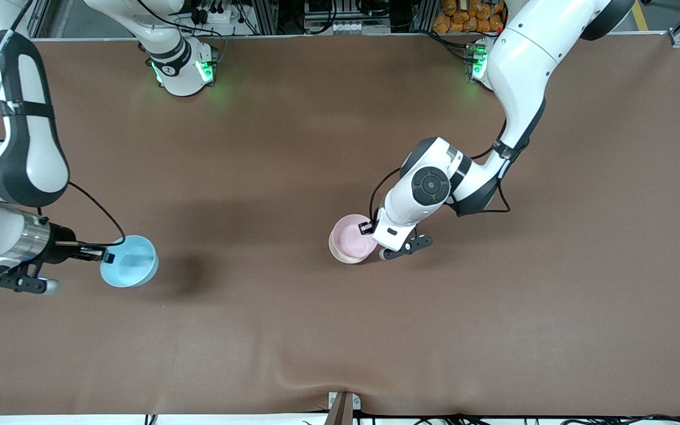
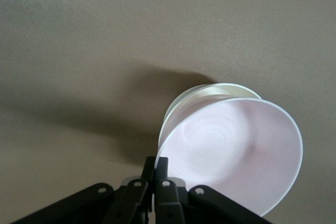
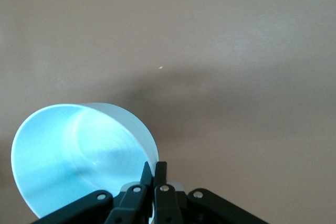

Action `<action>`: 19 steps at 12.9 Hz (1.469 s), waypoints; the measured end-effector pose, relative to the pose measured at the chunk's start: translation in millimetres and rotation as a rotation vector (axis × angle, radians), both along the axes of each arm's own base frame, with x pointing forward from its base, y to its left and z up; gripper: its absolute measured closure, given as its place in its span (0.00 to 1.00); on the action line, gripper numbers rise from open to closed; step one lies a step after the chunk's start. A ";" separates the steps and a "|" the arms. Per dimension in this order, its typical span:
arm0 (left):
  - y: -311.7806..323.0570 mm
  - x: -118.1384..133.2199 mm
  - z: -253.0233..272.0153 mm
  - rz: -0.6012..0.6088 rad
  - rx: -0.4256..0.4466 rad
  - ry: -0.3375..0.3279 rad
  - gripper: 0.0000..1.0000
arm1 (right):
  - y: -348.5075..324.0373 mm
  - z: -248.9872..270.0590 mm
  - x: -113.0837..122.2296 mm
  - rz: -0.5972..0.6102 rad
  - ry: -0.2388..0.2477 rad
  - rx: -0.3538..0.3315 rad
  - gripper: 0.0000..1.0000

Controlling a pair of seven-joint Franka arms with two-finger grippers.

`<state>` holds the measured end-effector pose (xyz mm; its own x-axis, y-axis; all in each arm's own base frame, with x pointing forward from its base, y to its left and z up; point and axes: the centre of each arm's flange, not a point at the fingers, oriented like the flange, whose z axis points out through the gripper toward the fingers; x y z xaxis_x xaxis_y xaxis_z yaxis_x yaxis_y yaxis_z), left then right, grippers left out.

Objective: Stack pink and blue bowls on white bowl
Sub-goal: 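Carry the pink bowl with the left gripper onto the white bowl, then release the pink bowl with the left gripper while the right gripper carries blue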

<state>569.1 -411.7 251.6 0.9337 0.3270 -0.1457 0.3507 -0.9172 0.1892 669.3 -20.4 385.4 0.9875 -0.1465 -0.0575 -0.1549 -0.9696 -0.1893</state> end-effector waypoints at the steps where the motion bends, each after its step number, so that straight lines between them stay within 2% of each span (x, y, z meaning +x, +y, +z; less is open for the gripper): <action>1: -0.1 0.0 -1.9 0.001 -0.001 0.001 0.97 | 17.9 -1.0 -1.2 0.017 0.016 0.003 0.97; 2: -0.5 0.5 -3.9 0.002 -0.005 -0.003 0.97 | 40.7 -1.8 -2.9 0.018 0.035 0.003 0.97; 3: -1.8 0.7 -6.0 0.004 -0.011 -0.009 0.91 | 65.5 -1.0 -5.1 0.012 0.049 0.001 0.97; 6: -9.0 0.0 -6.2 0.024 -0.030 -0.028 0.56 | 126.6 17.9 -23.1 0.006 0.110 -0.008 0.97; 8: -15.6 4.9 7.8 0.058 -0.047 -0.046 0.34 | 139.9 31.2 -28.7 0.020 0.102 -0.007 0.97; 11: 23.0 36.5 60.0 0.105 -0.004 -0.076 0.03 | 175.0 42.5 -46.0 0.082 0.121 -0.010 0.97; 12: 50.8 49.0 86.4 0.116 0.027 -0.083 0.00 | 185.6 46.2 -53.2 0.093 0.123 -0.011 0.97; 14: 116.3 66.8 143.7 0.099 0.077 -0.100 0.00 | 197.0 50.3 -61.8 0.073 0.128 -0.003 0.97; 19: 259.4 76.7 232.4 0.011 0.155 -0.115 0.00 | 220.3 41.3 -58.6 -0.090 0.108 0.094 0.97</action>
<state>645.7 -152.2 484.0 0.9377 0.3471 0.0151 0.3447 -0.9348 0.0853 610.7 199.9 426.7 0.9580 -0.2232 -0.1803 -0.2647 -0.9298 -0.2558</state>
